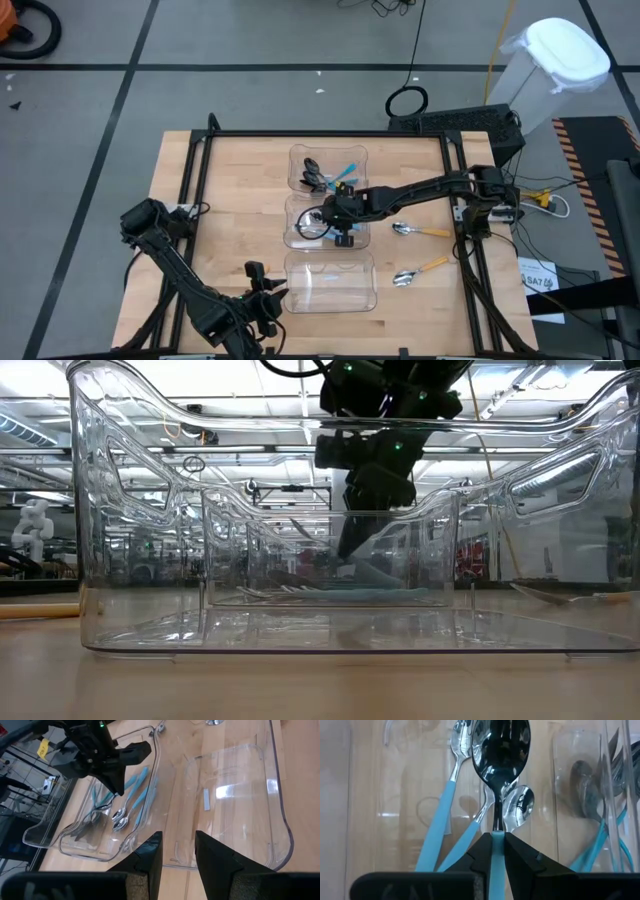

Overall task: Sort silverware by color (type)
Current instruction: Put the light blue spoon into the middle transparent bin

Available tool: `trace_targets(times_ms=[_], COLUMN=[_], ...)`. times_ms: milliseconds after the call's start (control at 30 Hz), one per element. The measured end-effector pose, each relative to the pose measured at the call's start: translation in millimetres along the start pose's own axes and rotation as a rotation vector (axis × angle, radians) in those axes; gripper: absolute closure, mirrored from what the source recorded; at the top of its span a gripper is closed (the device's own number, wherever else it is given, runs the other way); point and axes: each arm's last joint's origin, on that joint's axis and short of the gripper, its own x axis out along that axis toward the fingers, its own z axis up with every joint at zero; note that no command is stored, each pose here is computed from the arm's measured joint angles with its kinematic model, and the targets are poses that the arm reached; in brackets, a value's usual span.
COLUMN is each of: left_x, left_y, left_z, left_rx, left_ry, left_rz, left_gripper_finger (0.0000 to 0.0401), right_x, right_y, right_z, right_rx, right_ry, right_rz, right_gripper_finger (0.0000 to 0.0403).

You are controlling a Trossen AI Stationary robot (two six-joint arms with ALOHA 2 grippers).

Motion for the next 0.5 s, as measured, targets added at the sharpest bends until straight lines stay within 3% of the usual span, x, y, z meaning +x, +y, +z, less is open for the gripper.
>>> trace_targets(times_ms=[333, 500], left_x=[0.0, 0.0], left_y=[0.0, 0.0], left_z=[0.0, 0.0], left_rx=[0.000, 0.000], left_ry=[0.000, 0.000], left_rz=[0.000, 0.000], left_gripper_finger=[0.0286, 0.0286], right_x=[0.0, 0.0], right_y=[0.0, 0.0], right_z=[0.1, 0.1], right_rx=[0.017, 0.026], right_ry=[-0.001, -0.001], right_rz=[0.000, 0.000], right_gripper_finger=[0.0362, 0.0340])
